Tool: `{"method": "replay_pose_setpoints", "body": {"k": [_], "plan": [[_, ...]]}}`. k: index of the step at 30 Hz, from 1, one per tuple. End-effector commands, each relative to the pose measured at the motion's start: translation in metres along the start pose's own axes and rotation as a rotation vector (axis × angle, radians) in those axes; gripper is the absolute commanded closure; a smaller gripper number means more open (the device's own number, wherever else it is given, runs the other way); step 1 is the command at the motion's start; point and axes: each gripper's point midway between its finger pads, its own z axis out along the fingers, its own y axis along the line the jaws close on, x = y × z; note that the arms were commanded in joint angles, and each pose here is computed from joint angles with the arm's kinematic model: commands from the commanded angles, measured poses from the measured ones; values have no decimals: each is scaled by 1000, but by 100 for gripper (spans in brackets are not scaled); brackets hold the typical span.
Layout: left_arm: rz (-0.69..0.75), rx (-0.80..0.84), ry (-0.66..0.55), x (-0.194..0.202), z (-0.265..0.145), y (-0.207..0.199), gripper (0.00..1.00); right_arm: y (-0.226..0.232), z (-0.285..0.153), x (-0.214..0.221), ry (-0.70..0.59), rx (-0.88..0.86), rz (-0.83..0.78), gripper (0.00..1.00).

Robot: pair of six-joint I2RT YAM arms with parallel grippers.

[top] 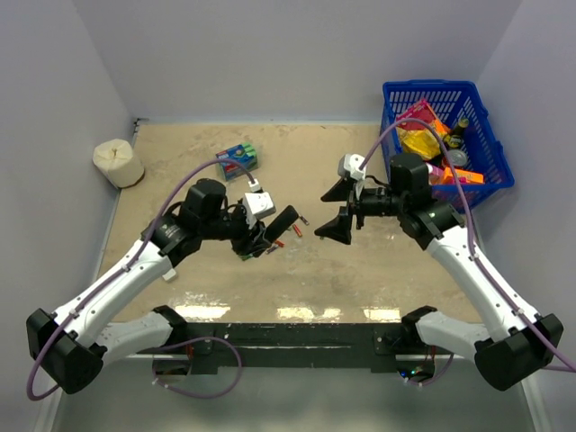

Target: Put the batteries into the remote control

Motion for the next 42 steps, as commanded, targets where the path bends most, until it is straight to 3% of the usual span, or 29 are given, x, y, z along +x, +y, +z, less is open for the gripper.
{"method": "replay_pose_setpoints", "body": {"k": [1,7,13,17,30,34,35,37,38,40,41,42], "plan": [[237,146,-105,-45,-2,-18,100,27,6,-9,-31,-187,-171,2],[234,258,-22,-40,10,-29,100,36,17,-6,1,-251,-260,2],[248,294,-29,-47,11,-37,100,36,25,-7,20,-286,-291,7],[247,299,-32,-50,9,-38,100,39,28,-3,55,-325,-290,18],[252,313,-36,-51,8,-42,100,45,43,11,125,-377,-269,39],[249,312,-30,-50,8,-42,100,46,43,14,135,-382,-260,53],[248,310,-25,-49,8,-42,100,45,43,15,138,-382,-255,63],[251,307,-22,-48,8,-42,100,46,42,16,139,-384,-252,75],[252,304,-23,-49,7,-41,100,47,41,15,138,-381,-254,88],[254,281,-27,-51,6,-38,90,46,40,14,137,-371,-261,100],[258,264,-35,-53,4,-37,84,46,40,14,133,-366,-264,100],[258,219,-34,-54,3,-30,64,47,38,9,118,-352,-280,100]]}}
